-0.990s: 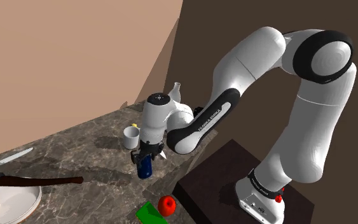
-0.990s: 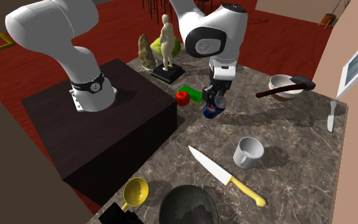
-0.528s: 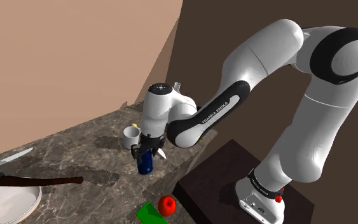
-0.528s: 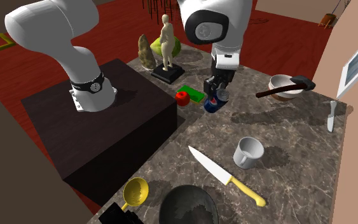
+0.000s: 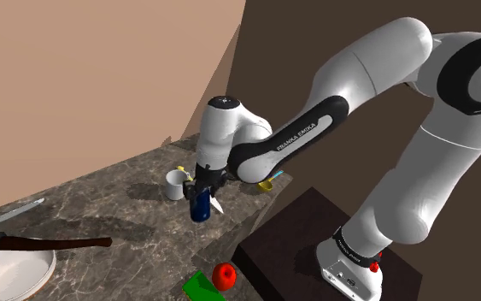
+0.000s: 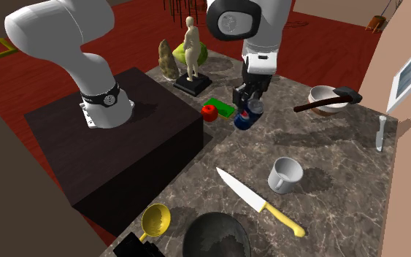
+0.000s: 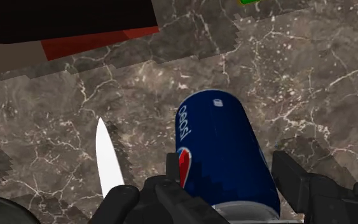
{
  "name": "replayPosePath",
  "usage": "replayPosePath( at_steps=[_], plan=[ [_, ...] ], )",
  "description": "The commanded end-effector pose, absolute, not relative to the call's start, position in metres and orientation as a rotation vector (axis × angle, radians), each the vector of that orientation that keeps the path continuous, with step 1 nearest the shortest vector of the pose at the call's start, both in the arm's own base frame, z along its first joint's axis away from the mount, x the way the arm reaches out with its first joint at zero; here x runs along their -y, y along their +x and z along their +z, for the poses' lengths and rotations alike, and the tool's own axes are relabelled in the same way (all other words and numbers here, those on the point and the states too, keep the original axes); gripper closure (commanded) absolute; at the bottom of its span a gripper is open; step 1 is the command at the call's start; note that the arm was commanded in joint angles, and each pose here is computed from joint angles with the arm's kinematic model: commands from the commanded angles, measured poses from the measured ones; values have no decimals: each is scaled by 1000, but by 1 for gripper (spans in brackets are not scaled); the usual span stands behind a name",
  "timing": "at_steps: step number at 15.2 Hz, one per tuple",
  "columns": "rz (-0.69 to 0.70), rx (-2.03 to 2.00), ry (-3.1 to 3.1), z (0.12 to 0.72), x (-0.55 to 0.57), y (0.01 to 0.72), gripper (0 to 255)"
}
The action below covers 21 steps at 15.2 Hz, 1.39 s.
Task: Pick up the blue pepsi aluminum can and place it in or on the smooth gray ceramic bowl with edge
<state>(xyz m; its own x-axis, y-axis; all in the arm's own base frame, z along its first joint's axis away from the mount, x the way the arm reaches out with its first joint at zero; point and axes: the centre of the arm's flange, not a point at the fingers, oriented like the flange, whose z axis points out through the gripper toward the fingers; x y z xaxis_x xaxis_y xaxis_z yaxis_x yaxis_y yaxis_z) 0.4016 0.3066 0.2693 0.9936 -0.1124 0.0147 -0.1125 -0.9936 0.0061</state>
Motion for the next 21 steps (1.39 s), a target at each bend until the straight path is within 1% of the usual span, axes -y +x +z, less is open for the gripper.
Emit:
replayPosePath(
  at_steps=[1, 21],
  plan=[
    [23, 175, 3130, 272, -284, 413, 255],
    [23, 175, 3130, 294, -48, 530, 255]
  ],
)
